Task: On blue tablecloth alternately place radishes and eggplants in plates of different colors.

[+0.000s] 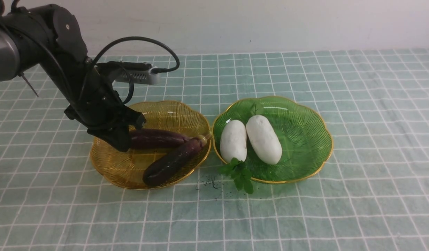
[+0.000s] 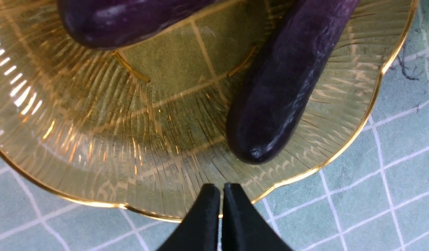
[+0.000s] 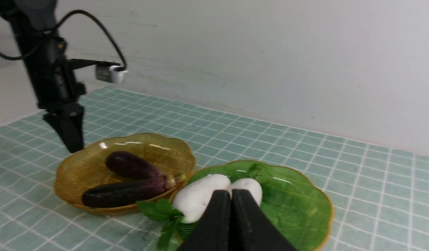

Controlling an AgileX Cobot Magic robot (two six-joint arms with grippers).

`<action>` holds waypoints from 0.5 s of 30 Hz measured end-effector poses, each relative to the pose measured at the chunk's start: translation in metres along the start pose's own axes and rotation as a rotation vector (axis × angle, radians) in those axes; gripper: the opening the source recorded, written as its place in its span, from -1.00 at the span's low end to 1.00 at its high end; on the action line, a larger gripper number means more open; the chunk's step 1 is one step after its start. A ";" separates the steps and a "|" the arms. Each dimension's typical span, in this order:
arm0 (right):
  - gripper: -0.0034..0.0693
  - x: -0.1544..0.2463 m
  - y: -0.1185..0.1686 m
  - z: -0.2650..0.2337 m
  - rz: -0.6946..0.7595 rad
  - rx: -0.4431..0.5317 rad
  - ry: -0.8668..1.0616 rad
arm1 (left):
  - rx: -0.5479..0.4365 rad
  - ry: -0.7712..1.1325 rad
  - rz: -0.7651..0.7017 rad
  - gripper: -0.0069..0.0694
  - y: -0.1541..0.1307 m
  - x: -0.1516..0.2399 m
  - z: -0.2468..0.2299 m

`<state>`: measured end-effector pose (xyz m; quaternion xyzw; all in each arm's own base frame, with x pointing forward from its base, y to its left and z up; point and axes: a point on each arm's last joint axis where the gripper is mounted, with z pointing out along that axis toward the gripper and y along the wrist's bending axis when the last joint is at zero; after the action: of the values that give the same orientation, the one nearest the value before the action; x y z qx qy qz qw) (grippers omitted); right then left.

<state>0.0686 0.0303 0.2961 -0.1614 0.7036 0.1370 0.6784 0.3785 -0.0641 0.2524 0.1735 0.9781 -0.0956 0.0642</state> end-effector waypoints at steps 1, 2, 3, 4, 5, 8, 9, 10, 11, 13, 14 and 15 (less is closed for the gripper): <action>-0.95 0.011 -0.004 -0.003 0.007 0.056 0.001 | 0.000 0.001 0.000 -0.84 0.000 0.000 0.000; -0.95 0.014 -0.005 -0.004 0.008 0.064 0.003 | 0.000 0.001 0.000 -0.84 0.000 0.000 0.000; -0.95 0.024 -0.007 -0.006 0.016 0.113 0.009 | 0.000 0.001 0.000 -0.84 0.000 0.000 0.000; -0.95 0.033 -0.009 -0.009 0.024 0.154 0.012 | 0.001 0.003 0.000 -0.84 0.000 0.000 0.000; -0.95 0.045 -0.012 -0.012 0.034 0.202 0.018 | 0.001 0.003 0.000 -0.84 0.000 0.000 0.000; -0.95 0.069 -0.015 -0.016 0.069 0.288 0.034 | 0.000 -0.002 0.001 -0.84 -0.001 0.001 -0.002; -0.95 0.078 -0.017 -0.017 0.086 0.321 0.044 | -0.001 -0.006 0.002 -0.84 -0.001 0.001 -0.004; -0.95 0.092 -0.018 -0.017 0.110 0.362 0.059 | -0.004 -0.017 0.005 -0.84 -0.002 0.002 -0.009; -0.95 0.095 -0.019 -0.018 0.114 0.374 0.064 | -0.005 -0.021 0.006 -0.84 -0.003 0.002 -0.010; -0.95 0.107 -0.020 -0.018 0.133 0.407 0.084 | -0.010 -0.043 0.010 -0.84 -0.005 0.004 -0.020; -0.95 0.113 -0.021 -0.019 0.144 0.441 0.092 | -0.018 -0.077 0.018 -0.84 -0.009 0.008 -0.034; -0.95 0.114 -0.022 -0.020 0.147 0.454 0.104 | -0.022 -0.098 0.022 -0.84 -0.011 0.010 -0.042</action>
<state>0.0560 -0.0024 0.1834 0.0401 0.7602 0.0159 0.6483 0.3612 -0.0620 0.2939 0.1787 0.9727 -0.0925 0.1152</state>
